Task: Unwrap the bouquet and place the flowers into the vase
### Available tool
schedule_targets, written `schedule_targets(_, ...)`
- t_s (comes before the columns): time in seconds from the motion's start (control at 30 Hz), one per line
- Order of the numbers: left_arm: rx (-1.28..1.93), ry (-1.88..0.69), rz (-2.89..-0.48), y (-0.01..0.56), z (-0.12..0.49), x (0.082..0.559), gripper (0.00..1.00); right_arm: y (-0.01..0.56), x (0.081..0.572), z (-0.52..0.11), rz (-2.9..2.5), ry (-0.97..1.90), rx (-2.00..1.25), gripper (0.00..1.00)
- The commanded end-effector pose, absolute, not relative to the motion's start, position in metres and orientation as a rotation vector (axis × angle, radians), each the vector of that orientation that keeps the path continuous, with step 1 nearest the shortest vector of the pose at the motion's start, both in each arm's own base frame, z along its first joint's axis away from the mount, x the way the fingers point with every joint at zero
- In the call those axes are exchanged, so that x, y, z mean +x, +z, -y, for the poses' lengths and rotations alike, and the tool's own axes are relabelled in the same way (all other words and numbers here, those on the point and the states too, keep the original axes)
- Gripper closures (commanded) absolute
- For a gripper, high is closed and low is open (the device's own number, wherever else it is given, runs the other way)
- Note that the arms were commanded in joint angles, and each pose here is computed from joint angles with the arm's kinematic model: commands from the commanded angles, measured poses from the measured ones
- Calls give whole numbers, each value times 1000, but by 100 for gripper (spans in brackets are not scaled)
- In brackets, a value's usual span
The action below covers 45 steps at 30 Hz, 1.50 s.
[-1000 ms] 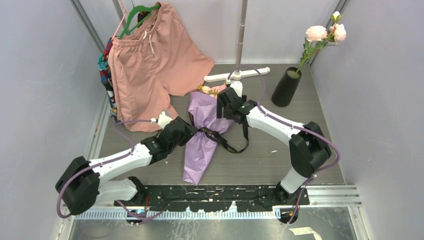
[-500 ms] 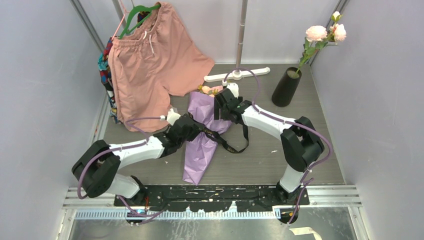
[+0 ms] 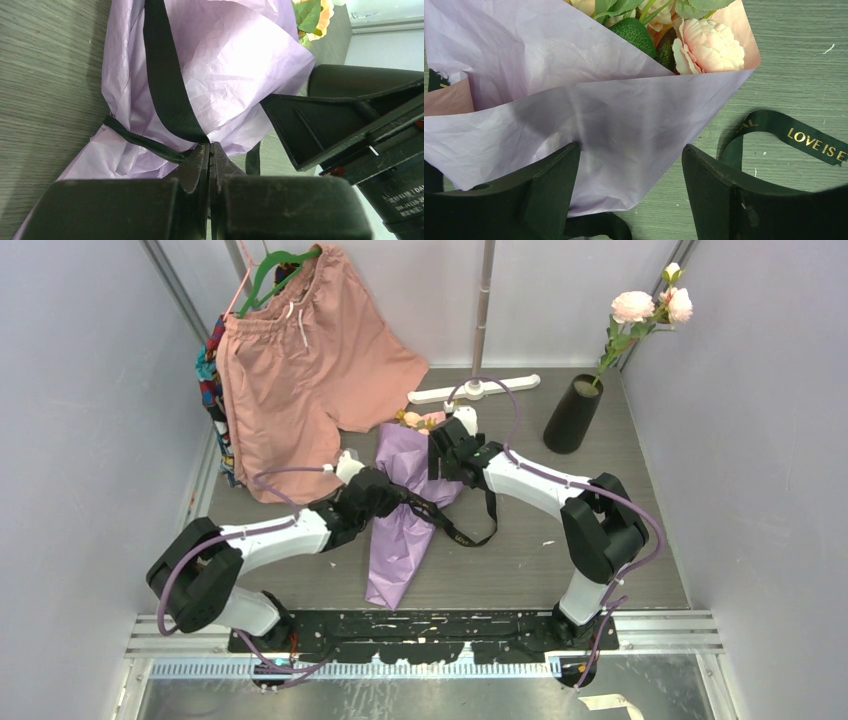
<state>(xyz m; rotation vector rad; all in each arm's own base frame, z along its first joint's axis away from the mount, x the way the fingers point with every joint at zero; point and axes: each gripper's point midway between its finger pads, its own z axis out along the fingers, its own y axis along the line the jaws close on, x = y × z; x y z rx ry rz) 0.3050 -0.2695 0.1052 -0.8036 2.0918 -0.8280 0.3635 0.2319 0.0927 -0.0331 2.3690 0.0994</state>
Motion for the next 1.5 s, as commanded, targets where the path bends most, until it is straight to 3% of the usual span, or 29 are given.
schedule_targets(0.0, -736, -877, -1981, 153, 266, 314, 100, 103, 368, -235, -2318, 129, -18, 20)
schedule_targets(0.17, -701, -803, -1900, 192, 224, 299, 100, 99, 365, -233, -2320, 129, -13, 20)
schedule_targets(0.4, -752, -466, -1789, 238, 123, 273, 100, 92, 362, -238, -2338, 156, -21, 20)
schedule_targets(0.67, -883, -249, -1615, 278, 33, 232, 100, 96, 357, -249, -2335, 173, -71, 20)
schedule_targets(0.7, -887, -236, -1607, 281, 28, 229, 96, 99, 356, -252, -2330, 179, -85, 20)
schedule_targets(0.77, -873, -228, -1613, 283, 27, 227, 60, 105, 350, -259, -2318, 178, -124, 20)
schedule_targets(0.83, -833, -256, -1645, 280, 38, 232, 32, 110, 344, -265, -2304, 168, -163, 20)
schedule_targets(0.93, -752, -334, -1741, 263, 74, 248, 11, 111, 339, -269, -2306, 165, -162, 21)
schedule_targets(1.13, -612, -495, -2004, 193, 141, 248, 8, 84, 341, -254, -2366, 40, -101, 21)
schedule_targets(1.47, -625, -649, -2215, 80, 165, 188, 12, 49, 375, -257, -2437, 53, -33, 21)
